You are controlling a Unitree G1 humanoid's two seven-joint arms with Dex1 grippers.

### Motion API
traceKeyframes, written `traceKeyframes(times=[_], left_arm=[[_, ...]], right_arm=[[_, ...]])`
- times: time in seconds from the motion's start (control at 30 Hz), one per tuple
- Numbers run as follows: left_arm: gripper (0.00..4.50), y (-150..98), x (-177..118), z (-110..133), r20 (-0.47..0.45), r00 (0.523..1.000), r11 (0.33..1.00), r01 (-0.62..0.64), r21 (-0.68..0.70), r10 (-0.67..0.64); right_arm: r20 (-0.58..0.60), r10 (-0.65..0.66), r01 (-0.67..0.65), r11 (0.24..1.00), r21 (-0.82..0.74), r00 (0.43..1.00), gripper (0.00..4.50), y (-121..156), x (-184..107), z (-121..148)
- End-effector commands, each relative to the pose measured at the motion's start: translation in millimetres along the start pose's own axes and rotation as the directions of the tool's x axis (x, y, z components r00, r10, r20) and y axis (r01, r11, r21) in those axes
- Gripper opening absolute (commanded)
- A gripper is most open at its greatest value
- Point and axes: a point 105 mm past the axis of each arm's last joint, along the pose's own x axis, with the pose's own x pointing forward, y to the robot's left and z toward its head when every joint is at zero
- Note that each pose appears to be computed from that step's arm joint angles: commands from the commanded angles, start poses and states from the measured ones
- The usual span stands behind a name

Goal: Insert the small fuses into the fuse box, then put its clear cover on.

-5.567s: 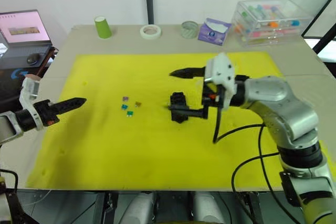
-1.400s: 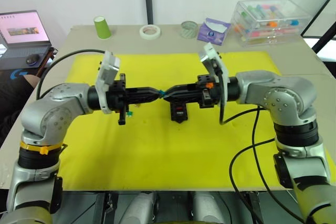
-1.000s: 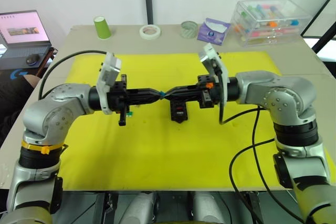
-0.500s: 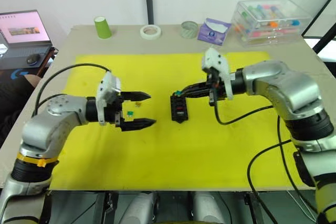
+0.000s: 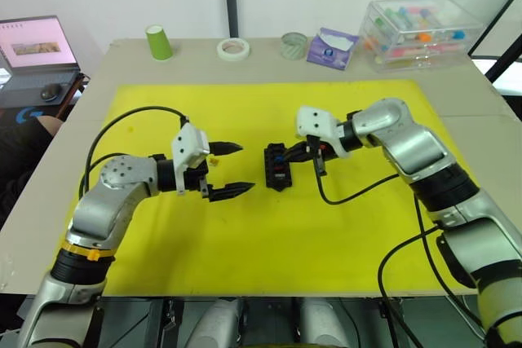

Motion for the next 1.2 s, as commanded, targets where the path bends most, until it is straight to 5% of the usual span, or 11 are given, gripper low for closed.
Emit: traceKeyframes(times=[0.03, 0.4, 1.2], left_arm=[[4.47, -1.6, 5.9, 4.5, 0.009, 1.0, 0.999, 0.012, 0.048, -0.012], [4.47, 9.2, 41.2, -13.6, 0.082, 0.997, 0.995, 0.005, 0.096, -0.013], [4.47, 17.3, 52.3, -19.5, 0.091, 0.996, 0.995, 0.006, 0.095, -0.014]], right_arm=[[0.042, -0.021, 0.023, 0.998, -0.052, 0.999, 0.0, -4.8, -8.6, 20.1], [0.033, -0.036, 0.039, 0.996, -0.074, 0.999, 0.0, -6.2, -10.5, 27.2], [-0.014, -0.022, 0.022, 0.998, -0.053, 1.0, 0.0, -1.7, -7.3, 18.7]])
